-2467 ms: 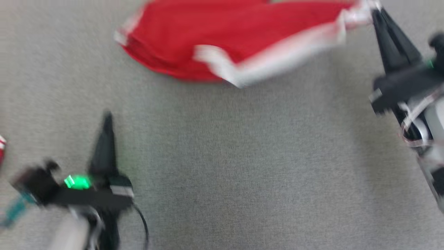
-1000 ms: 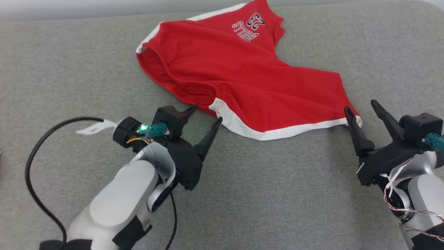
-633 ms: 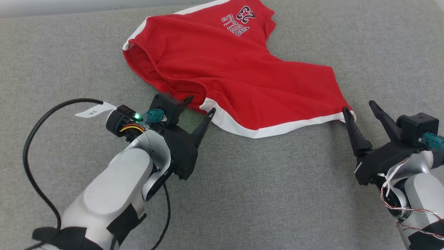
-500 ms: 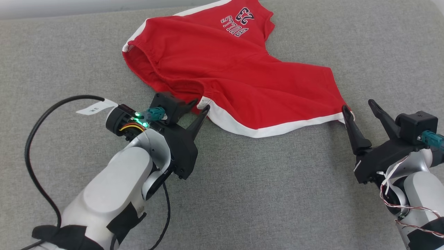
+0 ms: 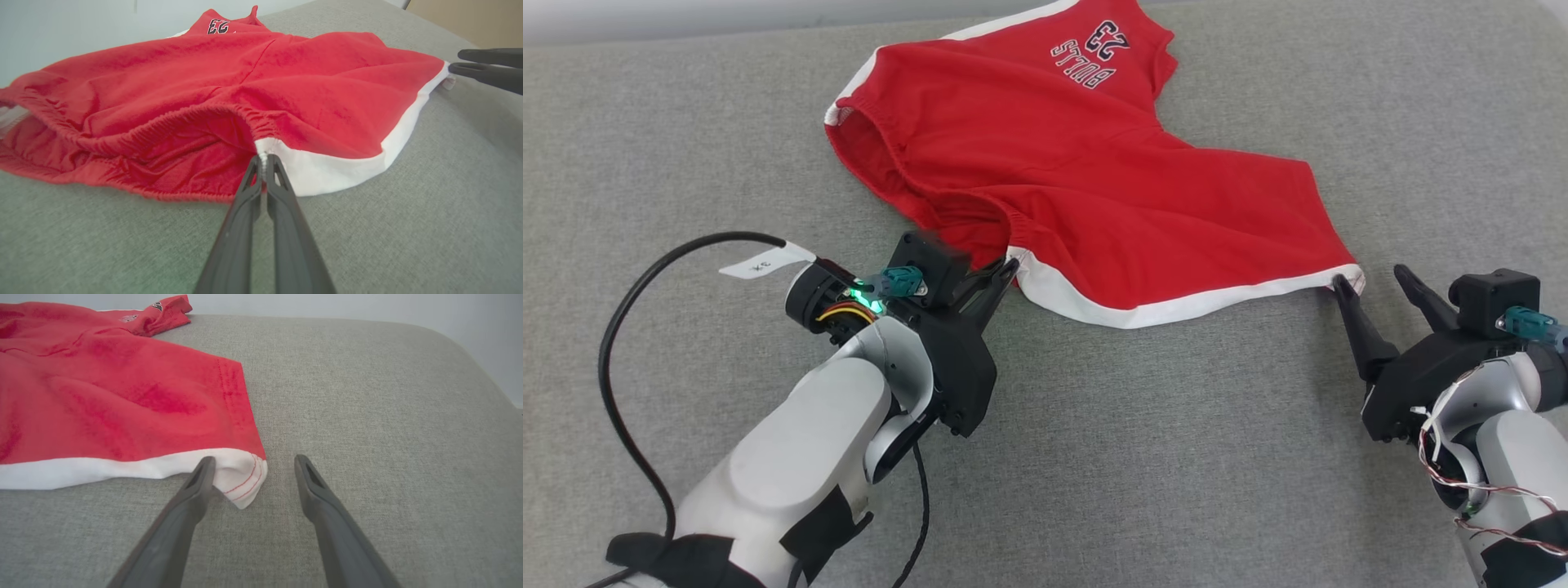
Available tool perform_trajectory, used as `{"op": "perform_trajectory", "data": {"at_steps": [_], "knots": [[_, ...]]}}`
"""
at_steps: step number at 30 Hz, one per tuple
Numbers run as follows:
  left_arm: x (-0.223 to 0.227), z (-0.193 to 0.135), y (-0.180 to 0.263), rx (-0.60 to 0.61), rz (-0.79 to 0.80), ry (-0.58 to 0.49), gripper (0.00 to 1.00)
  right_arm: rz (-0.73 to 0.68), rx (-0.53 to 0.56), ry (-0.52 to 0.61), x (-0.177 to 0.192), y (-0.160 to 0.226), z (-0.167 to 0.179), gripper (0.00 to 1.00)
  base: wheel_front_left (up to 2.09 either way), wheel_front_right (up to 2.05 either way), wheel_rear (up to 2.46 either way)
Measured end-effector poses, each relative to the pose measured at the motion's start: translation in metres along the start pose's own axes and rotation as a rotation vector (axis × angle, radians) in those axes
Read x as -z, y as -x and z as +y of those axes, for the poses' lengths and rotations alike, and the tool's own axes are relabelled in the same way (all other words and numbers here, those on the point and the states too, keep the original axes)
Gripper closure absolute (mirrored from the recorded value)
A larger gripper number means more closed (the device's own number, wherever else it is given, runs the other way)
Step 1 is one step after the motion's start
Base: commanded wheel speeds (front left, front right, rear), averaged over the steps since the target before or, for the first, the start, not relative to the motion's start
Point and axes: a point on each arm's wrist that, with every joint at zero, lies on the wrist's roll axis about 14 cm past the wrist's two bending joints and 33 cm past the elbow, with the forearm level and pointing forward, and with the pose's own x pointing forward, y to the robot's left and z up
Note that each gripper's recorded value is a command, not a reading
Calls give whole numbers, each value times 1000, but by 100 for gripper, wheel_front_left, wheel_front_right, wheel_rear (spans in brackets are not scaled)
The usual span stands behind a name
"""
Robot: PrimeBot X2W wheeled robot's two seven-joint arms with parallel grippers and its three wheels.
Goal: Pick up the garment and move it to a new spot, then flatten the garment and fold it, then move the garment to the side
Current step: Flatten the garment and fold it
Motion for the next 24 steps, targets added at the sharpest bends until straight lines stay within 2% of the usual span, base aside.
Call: {"op": "perform_trajectory", "data": {"at_steps": [5, 8, 9, 10, 12, 14, 16, 24], "knots": [[8, 2, 4, -7, 12, 18, 100, 69, 28, 1, 10, -7, -7, 0, 0, 0, 0], [13, 3, 7, -13, 22, 33, 100, 105, 18, -19, 18, -11, 1, 1, 0, 0, 0], [13, 3, 8, -14, 22, 34, 100, 112, 16, -26, 19, -12, 2, 37, 0, 0, 0], [14, 4, 9, -16, 21, 36, 100, 124, 16, -28, 20, -14, 3, 55, 0, 0, 0], [15, 5, 10, -21, 23, 39, 100, 142, 13, -35, 23, -15, 5, 57, 0, 0, 0], [15, 6, 11, -26, 24, 38, 100, 161, 9, -46, 25, -16, 9, 64, 0, 0, 0], [14, 7, 12, -29, 19, 37, 100, 181, 16, -62, 28, -15, 8, 99, 0, 0, 0], [0, 8, 20, -53, -69, 73, 100, 169, 5, -70, 25, -6, 13, 100, 0, 0, 0]]}}
